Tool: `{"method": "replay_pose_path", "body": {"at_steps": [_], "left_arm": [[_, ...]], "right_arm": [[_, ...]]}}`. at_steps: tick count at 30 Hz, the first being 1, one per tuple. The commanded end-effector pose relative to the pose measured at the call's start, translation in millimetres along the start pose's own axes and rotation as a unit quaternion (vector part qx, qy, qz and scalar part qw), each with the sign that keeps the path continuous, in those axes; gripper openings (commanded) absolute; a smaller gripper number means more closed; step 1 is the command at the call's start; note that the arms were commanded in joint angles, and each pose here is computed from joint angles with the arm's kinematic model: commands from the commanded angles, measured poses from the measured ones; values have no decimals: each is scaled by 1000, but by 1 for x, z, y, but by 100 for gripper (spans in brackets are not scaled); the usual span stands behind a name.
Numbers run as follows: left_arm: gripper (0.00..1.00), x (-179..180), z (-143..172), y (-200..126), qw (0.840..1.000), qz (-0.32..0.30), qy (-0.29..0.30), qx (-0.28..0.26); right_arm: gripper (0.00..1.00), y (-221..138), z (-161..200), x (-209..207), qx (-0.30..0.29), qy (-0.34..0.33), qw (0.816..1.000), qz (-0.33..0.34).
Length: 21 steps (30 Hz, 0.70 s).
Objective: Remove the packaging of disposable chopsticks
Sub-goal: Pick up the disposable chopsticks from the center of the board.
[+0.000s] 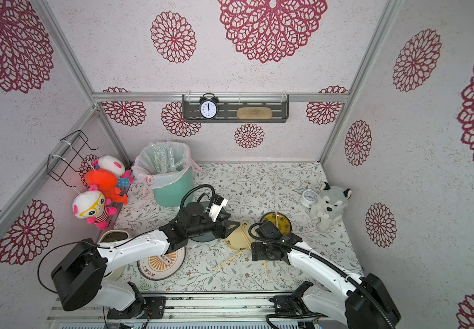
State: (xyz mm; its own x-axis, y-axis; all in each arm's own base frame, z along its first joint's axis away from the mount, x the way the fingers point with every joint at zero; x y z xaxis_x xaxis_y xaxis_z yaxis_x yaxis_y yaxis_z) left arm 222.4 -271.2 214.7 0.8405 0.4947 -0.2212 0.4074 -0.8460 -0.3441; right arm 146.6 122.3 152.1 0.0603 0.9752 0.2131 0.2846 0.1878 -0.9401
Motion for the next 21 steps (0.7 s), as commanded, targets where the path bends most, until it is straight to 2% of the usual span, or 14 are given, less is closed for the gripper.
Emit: {"method": "replay_pose_path", "body": {"at_steps": [1, 5, 7, 11, 13, 20, 21], "left_arm": [[72, -8, 10, -3, 999, -22, -22, -9], [73, -24, 32, 2, 999, -27, -17, 28], [73, -27, 36, 1, 999, -28, -17, 35], [73, -30, 42, -1, 999, -30, -20, 39], [73, -30, 45, 0, 998, -36, -20, 43], [73, -29, 56, 9, 997, -36, -28, 56], [74, -28, 57, 10, 997, -37, -29, 58]], "right_arm": [[99, -3, 13, -9, 10, 24, 1000, 12], [98, 3, 23, -16, 22, 38, 999, 6], [93, 7, 28, -22, 20, 51, 998, 24], [71, 20, 39, -23, 40, 54, 995, 67], [65, 25, 43, -24, 50, 50, 994, 86], [33, 30, 47, -22, 70, 36, 991, 106], [32, 31, 46, -20, 74, 32, 991, 105]]}}
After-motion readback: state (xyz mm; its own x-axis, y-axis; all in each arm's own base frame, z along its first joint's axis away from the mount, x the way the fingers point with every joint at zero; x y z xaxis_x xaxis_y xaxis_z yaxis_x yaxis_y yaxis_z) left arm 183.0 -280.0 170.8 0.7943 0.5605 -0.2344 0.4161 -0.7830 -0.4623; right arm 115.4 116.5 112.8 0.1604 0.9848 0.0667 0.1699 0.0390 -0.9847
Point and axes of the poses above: each gripper's point midway between its finger pads, its own y axis out along the fingers, its own x axis along the line the jaws close on, z = x × y, the point moved 10 cm from there along -y, back along the fingers, and after that the axes turned 10 degrees about y, right-handed, at the moved point
